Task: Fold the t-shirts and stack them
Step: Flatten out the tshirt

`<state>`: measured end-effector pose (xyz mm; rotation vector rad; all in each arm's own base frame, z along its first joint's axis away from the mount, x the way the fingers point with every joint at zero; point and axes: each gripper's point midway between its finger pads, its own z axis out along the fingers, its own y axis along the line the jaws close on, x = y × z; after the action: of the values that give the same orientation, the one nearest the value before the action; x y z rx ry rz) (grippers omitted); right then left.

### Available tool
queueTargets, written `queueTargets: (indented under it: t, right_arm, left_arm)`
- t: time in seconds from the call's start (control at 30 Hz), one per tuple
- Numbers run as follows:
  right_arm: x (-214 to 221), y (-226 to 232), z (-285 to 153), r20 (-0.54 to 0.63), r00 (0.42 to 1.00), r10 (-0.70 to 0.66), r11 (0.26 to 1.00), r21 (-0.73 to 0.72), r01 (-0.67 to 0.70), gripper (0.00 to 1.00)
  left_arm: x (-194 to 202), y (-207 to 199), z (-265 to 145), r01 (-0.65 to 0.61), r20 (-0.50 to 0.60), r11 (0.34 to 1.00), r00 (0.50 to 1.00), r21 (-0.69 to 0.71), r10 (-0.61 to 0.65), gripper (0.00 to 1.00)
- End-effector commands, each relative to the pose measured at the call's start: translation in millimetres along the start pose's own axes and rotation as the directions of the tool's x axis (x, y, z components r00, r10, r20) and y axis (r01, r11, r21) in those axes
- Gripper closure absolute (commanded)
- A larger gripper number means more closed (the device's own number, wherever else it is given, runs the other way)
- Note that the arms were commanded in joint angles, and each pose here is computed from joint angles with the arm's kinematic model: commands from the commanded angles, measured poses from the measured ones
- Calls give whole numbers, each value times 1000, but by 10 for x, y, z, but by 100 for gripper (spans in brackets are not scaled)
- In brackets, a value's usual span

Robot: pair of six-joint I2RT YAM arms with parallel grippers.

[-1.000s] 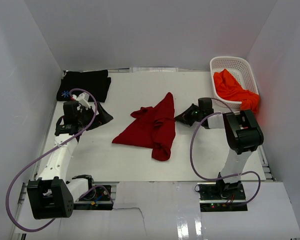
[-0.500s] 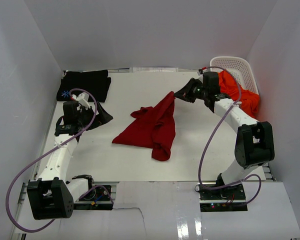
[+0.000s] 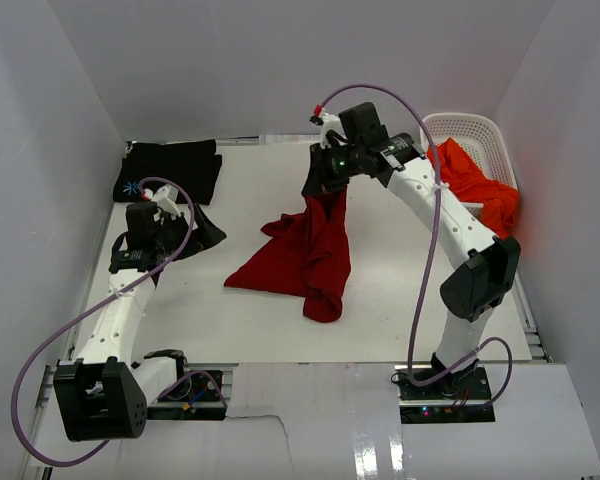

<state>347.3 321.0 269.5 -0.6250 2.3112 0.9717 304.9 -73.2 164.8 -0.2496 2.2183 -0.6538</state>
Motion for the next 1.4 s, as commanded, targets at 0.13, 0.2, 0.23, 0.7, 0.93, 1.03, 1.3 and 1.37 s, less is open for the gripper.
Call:
queueTargets:
  t: [0.13,0.2,0.23,0.7,0.93,1.03,1.3,1.37]
  right_arm:
    - [339,437,-682,-21,951,-308,944,113,309,92]
    - [315,495,-978,128,926,-355,930,155,335,92]
    - [291,505,-1097,188,909,-372,923,178,341,92]
    - [173,-262,-2150,322,904,-283,788,615,27,92]
    - [602,-445,-1545,167,985,-37,836,545,-61,39]
    - [936,-541,-1308,132,987,90,867,478,-143,2]
    - [2304,-1097,-814,128,805,580,766,252,-592,2]
    - [2457,-1111,-794,154,788,597,751,240,-615,5]
  left_arm:
    - [-127,-105,-69,-36,45,999,998,24,35,2]
    - [-125,-108,-71,-36,45,999,998,25,35,2]
    - [-124,-110,-69,-37,45,999,998,25,36,2]
    - [-102,-148,-75,-44,43,998,998,35,43,2]
    - [25,-355,-56,-68,-5,991,998,113,69,2]
    - [81,-497,-57,-94,-15,985,995,147,98,2]
    - [88,-459,39,-133,-42,984,989,117,139,2]
    - [119,-446,41,-129,-47,985,990,115,135,2]
